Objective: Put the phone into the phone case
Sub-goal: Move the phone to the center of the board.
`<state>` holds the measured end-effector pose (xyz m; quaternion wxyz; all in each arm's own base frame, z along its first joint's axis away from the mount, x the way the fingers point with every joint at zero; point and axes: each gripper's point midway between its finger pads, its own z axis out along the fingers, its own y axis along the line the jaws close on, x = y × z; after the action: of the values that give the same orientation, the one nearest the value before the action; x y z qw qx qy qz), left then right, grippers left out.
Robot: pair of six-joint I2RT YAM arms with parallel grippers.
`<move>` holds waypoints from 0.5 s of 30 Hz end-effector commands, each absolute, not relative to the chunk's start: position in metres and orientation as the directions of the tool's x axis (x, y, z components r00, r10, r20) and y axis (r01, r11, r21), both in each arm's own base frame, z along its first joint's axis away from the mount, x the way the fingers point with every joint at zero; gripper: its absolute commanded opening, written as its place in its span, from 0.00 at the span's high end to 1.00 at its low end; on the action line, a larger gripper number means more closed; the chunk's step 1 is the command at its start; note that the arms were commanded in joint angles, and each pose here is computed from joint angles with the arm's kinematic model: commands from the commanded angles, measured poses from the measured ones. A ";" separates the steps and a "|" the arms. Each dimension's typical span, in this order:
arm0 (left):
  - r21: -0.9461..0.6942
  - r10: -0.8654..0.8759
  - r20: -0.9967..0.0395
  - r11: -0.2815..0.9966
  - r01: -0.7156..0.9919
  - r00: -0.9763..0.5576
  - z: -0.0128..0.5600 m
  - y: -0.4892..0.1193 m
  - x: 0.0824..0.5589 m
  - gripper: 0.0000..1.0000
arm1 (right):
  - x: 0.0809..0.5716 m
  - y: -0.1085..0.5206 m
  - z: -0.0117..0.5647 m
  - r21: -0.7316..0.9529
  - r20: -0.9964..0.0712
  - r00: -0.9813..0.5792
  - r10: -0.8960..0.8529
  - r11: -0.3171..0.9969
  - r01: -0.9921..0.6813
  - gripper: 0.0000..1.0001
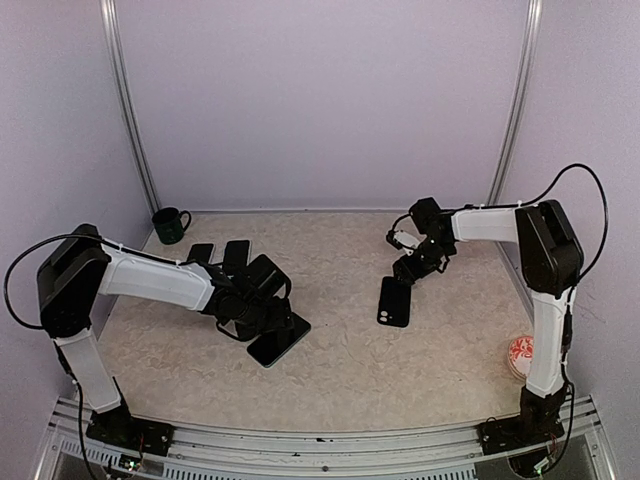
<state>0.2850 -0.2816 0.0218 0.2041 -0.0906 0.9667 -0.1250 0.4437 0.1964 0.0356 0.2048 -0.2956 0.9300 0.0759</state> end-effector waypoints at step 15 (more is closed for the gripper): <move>-0.235 -0.160 -0.086 0.963 -0.136 -0.983 -0.031 -0.303 0.223 0.17 | 0.433 0.198 0.021 0.063 -0.383 -0.741 -0.552 0.784 -0.617 0.79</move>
<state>0.2778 -0.3225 0.0258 0.1778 -0.0758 0.9662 -0.1704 0.4416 0.1999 0.0253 0.1920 -0.3132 0.9263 0.0834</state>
